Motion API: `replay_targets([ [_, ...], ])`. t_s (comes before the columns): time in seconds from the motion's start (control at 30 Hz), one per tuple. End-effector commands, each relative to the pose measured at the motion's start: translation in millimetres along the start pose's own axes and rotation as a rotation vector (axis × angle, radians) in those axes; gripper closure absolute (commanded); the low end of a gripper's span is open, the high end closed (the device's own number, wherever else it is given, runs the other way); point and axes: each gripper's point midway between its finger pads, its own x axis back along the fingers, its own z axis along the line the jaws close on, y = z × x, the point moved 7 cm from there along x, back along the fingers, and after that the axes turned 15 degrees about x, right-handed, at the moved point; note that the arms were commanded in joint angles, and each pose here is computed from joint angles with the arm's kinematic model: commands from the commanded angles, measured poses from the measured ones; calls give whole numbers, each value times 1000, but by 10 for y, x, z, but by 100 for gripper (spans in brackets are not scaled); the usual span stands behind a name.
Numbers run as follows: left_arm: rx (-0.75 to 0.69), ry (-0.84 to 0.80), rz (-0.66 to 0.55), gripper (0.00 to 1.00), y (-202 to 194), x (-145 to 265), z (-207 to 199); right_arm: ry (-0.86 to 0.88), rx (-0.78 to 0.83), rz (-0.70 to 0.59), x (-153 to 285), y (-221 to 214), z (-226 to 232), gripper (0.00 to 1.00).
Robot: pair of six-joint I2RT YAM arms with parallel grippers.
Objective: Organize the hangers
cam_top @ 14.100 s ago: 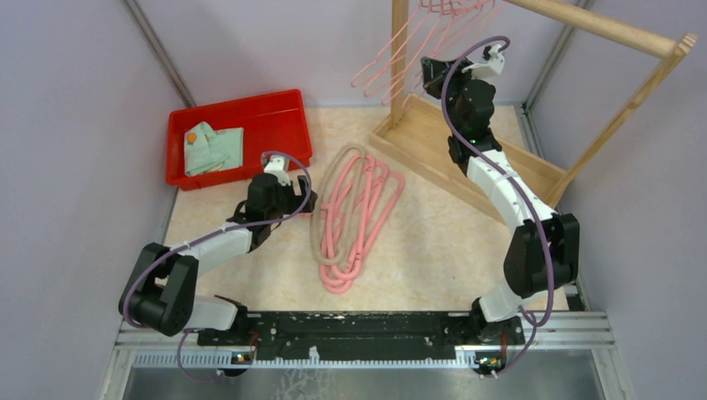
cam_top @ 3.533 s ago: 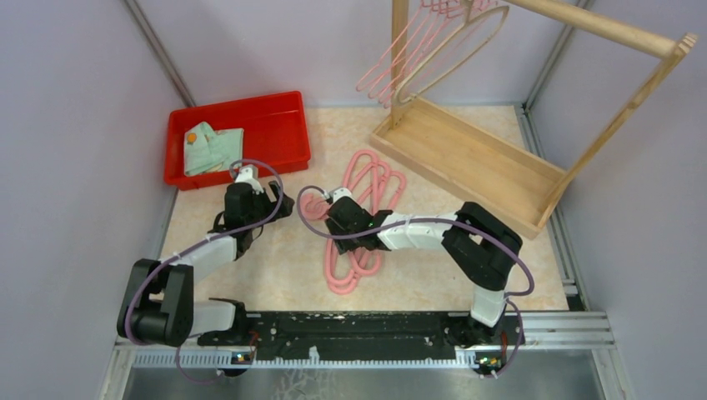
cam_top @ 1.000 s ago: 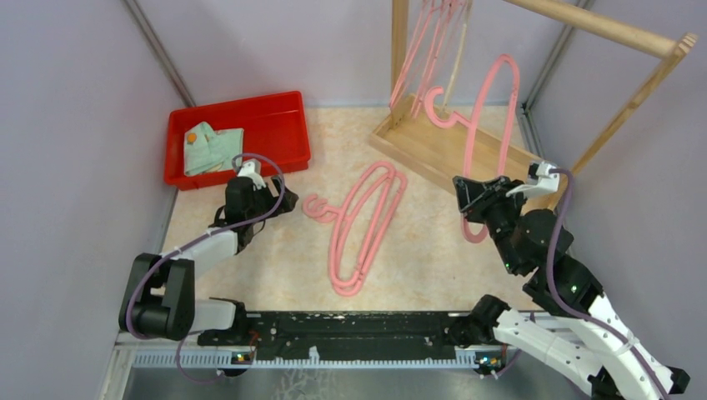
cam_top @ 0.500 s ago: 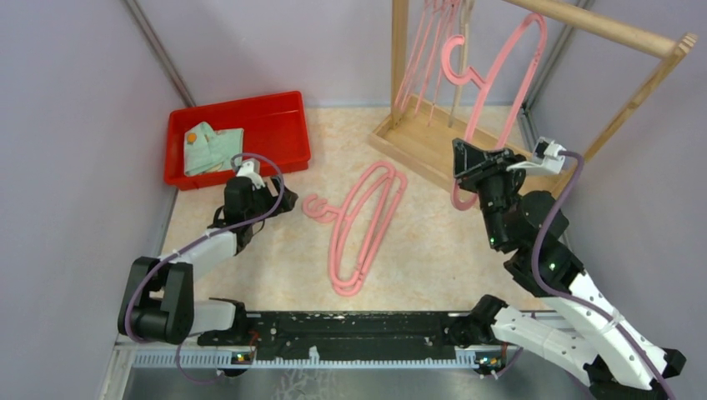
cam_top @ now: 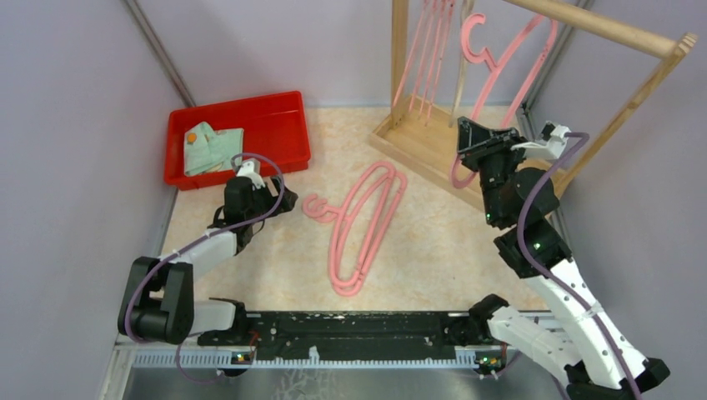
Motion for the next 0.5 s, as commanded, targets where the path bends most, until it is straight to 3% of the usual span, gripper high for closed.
replay_targets([
  [0.0, -28, -11, -27, 11, 71, 1, -46, 112, -163, -18, -106, 84, 15, 100],
  [0.47, -40, 15, -30, 11, 78, -12, -10, 251, -239, -55, -417, 204, -91, 100],
])
